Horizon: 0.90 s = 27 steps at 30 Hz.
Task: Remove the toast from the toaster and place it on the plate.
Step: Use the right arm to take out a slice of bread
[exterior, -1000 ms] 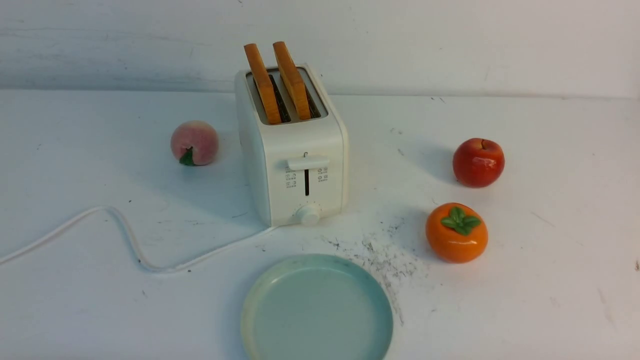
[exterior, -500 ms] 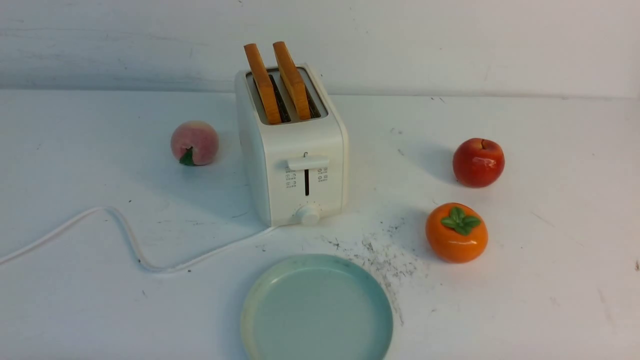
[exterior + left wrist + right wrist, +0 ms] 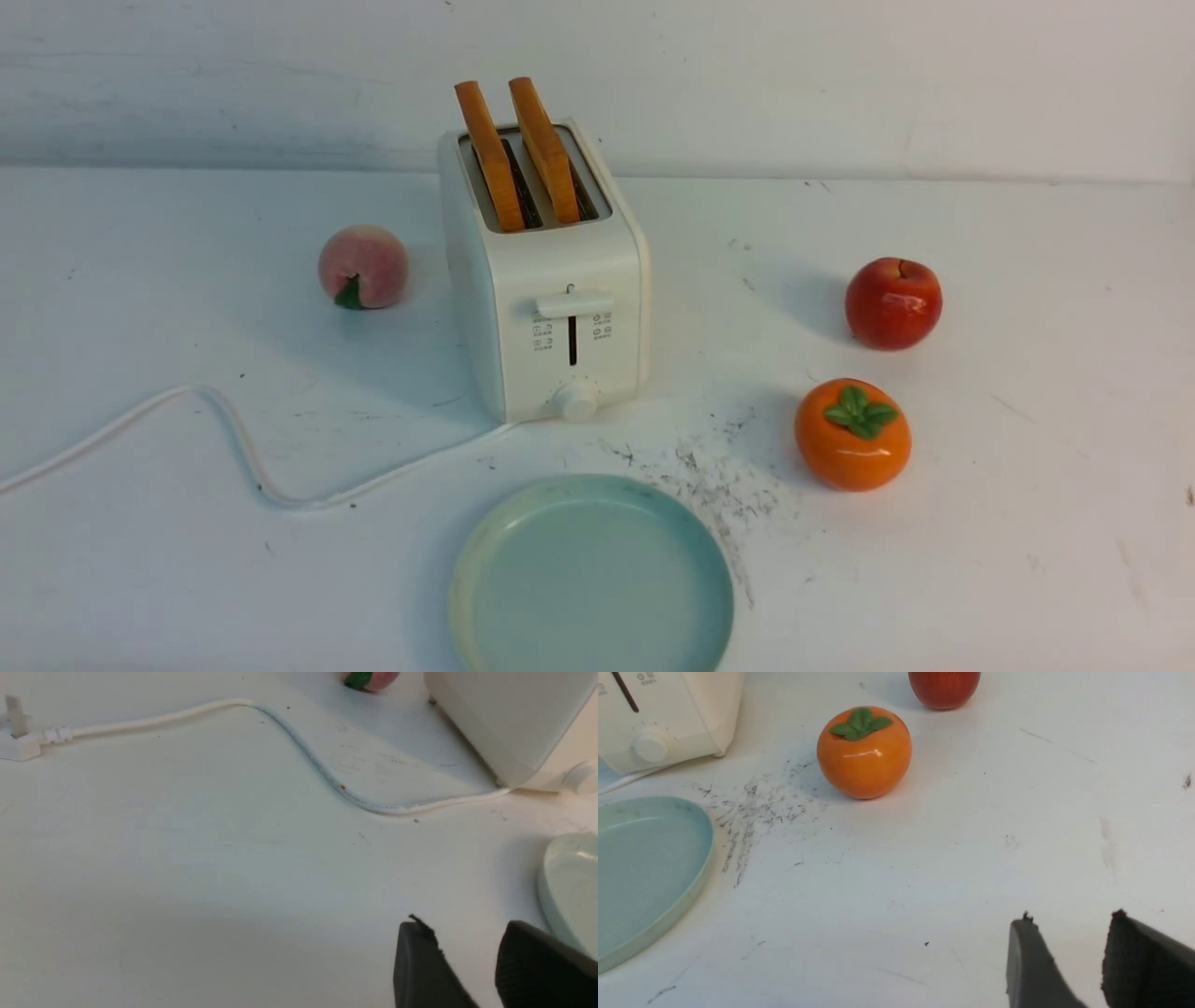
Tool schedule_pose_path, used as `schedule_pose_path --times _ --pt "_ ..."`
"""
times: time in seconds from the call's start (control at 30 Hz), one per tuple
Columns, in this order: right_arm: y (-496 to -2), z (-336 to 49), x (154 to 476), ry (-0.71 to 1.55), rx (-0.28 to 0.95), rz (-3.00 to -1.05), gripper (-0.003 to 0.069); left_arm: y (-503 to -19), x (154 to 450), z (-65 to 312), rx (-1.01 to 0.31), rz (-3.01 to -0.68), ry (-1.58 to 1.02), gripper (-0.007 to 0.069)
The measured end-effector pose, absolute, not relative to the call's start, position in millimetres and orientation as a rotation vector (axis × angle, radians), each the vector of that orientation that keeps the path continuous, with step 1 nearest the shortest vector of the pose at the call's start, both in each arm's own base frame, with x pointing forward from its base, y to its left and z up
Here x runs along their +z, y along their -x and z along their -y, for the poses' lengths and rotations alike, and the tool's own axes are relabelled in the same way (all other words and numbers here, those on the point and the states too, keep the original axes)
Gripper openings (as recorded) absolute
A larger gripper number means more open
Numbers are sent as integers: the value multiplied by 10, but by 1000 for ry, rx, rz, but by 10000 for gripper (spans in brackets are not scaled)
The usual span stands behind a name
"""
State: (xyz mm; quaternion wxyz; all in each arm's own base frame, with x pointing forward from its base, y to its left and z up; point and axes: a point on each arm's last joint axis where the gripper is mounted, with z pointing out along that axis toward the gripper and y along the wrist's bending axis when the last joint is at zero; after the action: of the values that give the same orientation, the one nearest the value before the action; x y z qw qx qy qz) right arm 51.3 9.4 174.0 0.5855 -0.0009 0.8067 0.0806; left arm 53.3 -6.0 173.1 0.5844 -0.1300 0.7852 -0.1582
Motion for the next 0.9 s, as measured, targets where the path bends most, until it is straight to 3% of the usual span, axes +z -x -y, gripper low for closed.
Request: schedule_pose_path --times 0.07,0.1,0.13,0.17,0.23,0.33,0.57,0.9 --pt "-513 -94 1740 2 188 -1881 240 -541 1772 86 -507 -1776 411 238" --pt "-513 -94 1740 2 188 -1881 240 -546 1817 108 -678 -1706 554 238" --pt "-513 -94 1740 2 188 -1881 240 -548 1828 110 -716 -1686 590 238" --pt "-513 -94 1740 2 188 -1881 240 -551 1877 131 -974 -1575 820 238" --pt "-513 -94 1740 2 188 -1881 240 -554 1932 140 -1284 -1402 1104 238" --pt "-513 -94 1740 2 188 -1881 240 -560 1997 110 -1578 -1143 1381 238" --pt "-513 -94 1740 2 188 -1881 240 -567 2054 -19 -1698 -831 1546 238" --pt "-513 -94 1740 2 188 -1881 240 -566 2059 -44 -1678 -806 1543 238"
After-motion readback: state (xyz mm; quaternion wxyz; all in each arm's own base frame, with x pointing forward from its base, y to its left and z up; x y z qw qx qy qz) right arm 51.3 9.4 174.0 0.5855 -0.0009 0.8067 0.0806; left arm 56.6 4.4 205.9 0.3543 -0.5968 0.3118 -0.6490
